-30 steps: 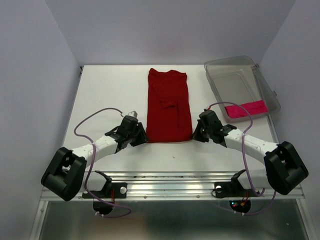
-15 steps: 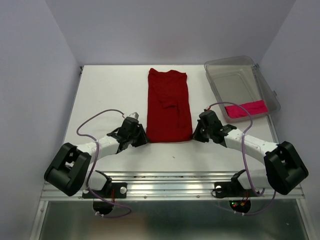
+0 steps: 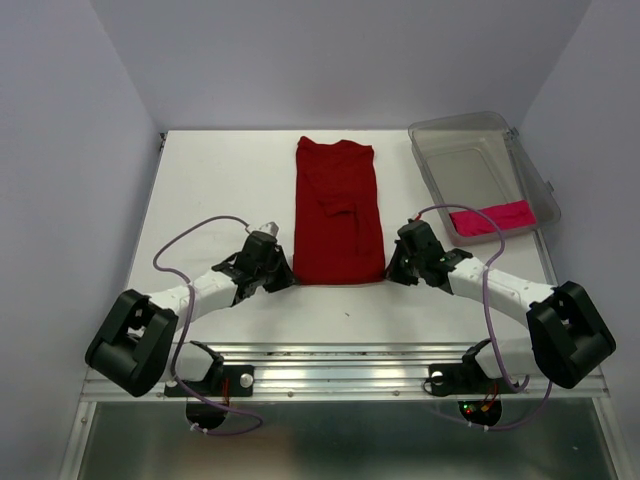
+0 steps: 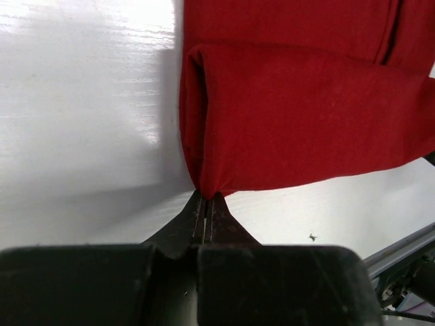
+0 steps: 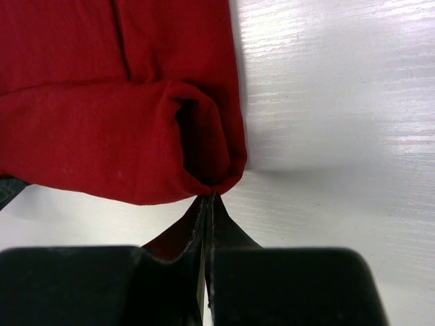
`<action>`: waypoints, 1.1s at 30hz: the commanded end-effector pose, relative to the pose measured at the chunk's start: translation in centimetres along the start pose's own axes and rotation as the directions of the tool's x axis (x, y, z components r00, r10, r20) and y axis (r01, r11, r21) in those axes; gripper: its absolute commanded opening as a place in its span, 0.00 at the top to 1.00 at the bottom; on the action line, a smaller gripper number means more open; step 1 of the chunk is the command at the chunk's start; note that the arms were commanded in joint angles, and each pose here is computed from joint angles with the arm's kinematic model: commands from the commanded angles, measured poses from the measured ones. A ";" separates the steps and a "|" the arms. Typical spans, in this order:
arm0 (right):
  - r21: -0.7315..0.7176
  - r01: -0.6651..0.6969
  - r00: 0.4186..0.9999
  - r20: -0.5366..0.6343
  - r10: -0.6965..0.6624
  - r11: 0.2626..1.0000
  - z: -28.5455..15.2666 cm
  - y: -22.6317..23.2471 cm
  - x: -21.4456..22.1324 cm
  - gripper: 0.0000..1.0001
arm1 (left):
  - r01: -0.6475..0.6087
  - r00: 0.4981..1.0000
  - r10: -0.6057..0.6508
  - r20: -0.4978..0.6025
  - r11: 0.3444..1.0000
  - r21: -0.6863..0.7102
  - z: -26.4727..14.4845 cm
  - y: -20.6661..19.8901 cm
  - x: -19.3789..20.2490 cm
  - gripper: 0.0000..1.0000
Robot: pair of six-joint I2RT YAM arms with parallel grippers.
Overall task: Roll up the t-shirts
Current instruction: Roll the T-shirt to the center of the board.
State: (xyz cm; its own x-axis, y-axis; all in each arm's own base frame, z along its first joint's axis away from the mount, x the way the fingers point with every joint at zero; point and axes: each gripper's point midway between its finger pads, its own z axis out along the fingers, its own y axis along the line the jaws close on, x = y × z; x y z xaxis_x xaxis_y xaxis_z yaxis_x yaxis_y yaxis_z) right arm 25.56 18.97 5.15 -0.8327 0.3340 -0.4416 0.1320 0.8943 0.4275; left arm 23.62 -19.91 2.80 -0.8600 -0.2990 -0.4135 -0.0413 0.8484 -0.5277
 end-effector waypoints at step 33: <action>0.067 0.068 0.980 0.181 -0.079 0.995 0.5 3.3 -9.7 0.99 | -0.015 0.992 0.007 0.123 0.998 0.060 0.1 -6.2 -11.8 1.00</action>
State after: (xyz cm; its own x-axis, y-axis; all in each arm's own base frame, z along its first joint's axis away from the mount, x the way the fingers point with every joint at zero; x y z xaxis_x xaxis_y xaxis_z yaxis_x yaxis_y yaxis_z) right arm 32.06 19.27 8.73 -0.7705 0.3077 -0.5582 0.1157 0.9288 0.3521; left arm 32.38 -21.36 9.25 -0.8066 -0.3590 -0.4696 -0.0374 0.8238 -0.5656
